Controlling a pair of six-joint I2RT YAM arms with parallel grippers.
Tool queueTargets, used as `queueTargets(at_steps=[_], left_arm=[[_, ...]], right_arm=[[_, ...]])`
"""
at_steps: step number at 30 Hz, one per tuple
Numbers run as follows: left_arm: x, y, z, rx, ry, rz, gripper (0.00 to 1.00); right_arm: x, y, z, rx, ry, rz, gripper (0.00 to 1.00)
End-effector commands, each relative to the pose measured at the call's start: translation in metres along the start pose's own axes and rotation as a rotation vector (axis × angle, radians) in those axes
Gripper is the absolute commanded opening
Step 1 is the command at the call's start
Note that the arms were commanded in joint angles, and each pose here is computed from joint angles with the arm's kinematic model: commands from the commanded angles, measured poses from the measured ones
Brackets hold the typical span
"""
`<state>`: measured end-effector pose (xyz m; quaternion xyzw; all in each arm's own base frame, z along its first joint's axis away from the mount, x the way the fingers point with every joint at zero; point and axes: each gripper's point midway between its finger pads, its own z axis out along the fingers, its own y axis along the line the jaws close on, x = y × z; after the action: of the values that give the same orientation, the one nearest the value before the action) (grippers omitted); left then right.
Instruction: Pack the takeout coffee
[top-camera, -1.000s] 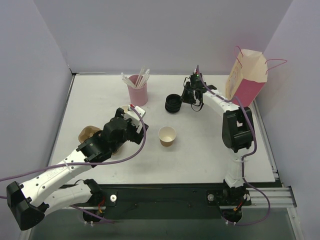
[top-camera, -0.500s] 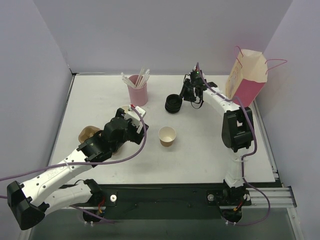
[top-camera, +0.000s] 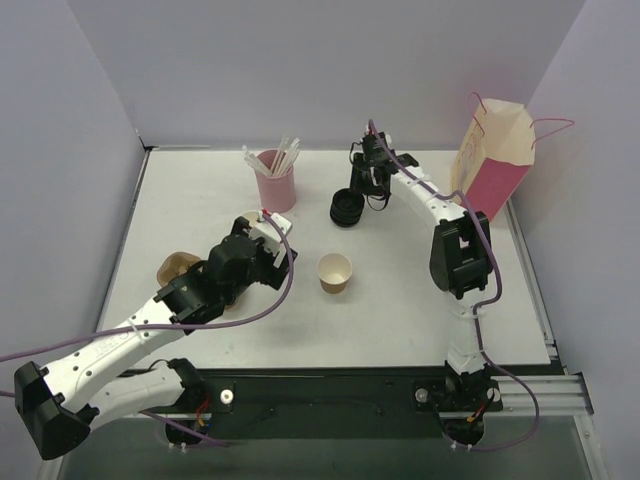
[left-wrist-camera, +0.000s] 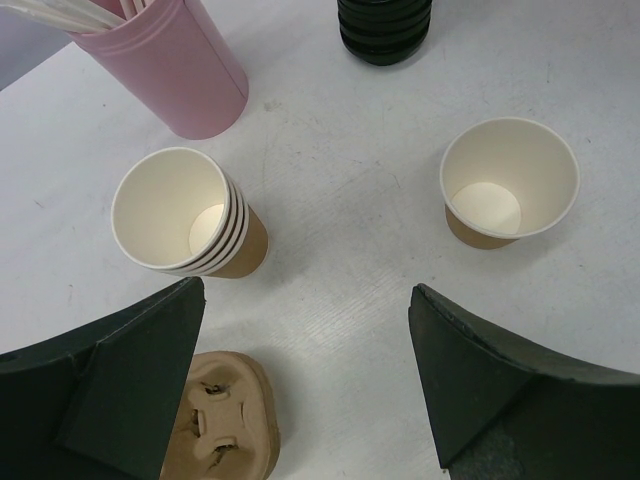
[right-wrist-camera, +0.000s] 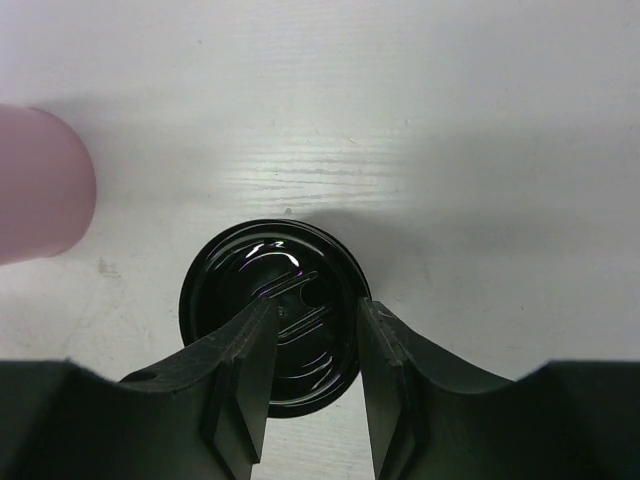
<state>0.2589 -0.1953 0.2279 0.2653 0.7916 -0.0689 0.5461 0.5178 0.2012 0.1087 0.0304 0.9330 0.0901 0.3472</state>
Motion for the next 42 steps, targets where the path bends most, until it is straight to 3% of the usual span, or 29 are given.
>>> queueTargets(at_steps=[1,9,33,42], left_arm=[[-0.022,0.003,-0.004,0.001,-0.050,-0.013,0.93],[-0.022,0.002,-0.003,0.007,-0.052,-0.015,0.93],[-0.023,-0.001,-0.002,0.019,-0.048,-0.012,0.93],[-0.023,-0.001,-0.002,0.020,-0.048,-0.011,0.93]], right_arm=[[0.001,-0.007,-0.001,0.079,0.016,-0.110,0.37],[0.005,-0.013,0.002,0.152,0.010,-0.212,0.35],[0.014,-0.016,0.013,0.137,0.044,-0.159,0.33],[0.009,-0.020,0.010,0.150,0.031,-0.147,0.12]])
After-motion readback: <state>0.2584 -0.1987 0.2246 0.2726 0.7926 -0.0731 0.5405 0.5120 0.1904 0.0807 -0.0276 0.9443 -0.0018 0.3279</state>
